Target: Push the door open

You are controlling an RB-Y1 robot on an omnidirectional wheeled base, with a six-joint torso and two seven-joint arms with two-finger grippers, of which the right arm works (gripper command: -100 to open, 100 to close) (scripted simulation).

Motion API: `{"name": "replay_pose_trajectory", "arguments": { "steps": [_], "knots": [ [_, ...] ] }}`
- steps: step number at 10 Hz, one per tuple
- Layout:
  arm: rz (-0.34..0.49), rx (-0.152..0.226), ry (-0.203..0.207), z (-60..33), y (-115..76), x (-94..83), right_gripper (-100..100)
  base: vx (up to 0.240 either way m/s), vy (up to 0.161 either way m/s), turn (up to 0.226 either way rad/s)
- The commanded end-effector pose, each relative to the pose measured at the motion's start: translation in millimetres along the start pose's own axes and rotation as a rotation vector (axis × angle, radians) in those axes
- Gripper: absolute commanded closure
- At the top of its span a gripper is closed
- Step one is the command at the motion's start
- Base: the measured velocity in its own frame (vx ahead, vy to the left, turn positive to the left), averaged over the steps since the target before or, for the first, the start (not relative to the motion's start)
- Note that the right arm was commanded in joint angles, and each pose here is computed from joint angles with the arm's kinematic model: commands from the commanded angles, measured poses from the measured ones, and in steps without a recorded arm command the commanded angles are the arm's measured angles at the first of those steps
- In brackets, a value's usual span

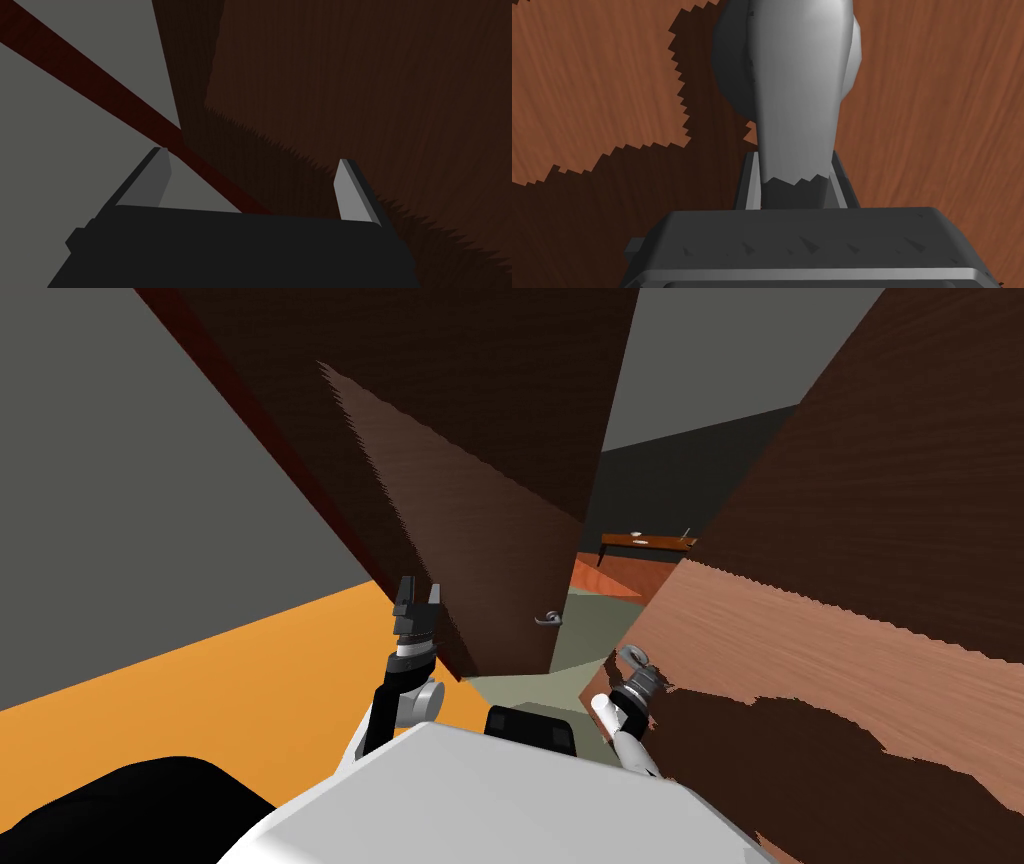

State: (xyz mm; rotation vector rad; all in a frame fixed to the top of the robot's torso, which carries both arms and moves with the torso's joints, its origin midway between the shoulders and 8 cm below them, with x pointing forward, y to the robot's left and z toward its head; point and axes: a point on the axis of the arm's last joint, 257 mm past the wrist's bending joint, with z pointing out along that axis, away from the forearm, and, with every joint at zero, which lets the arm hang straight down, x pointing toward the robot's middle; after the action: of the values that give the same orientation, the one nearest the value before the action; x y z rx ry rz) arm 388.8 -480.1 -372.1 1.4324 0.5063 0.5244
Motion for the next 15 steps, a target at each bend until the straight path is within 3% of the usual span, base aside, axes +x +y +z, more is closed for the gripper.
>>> {"name": "replay_pose_trajectory", "arguments": {
  "steps": [1,3,4,8,10,12,15],
  "knots": [
    [-0.002,-0.039,-0.042,9.4,10.8,-16.4,100,0.019,-0.046,0.076],
    [-0.002,-0.038,-0.125,11.3,10.8,-39.6,100,0.036,-0.078,0.16],
    [-0.002,-0.038,-0.125,11.3,10.8,-39.6,100,0.039,-0.088,0.087],
    [-0.002,-0.025,-0.289,7.2,7.4,-82.4,100,0.05,-0.093,0.185],
    [-0.002,-0.025,-0.289,7.2,7.4,-82.4,100,0.03,-0.064,0.013],
    [-0.003,-0.013,-0.366,1.6,4.2,-100.8,100,0.02,-0.073,0.169],
    [-0.003,-0.006,-0.401,-1.8,2.3,-109.0,100,0.027,-0.057,0.082]
  ]
}}
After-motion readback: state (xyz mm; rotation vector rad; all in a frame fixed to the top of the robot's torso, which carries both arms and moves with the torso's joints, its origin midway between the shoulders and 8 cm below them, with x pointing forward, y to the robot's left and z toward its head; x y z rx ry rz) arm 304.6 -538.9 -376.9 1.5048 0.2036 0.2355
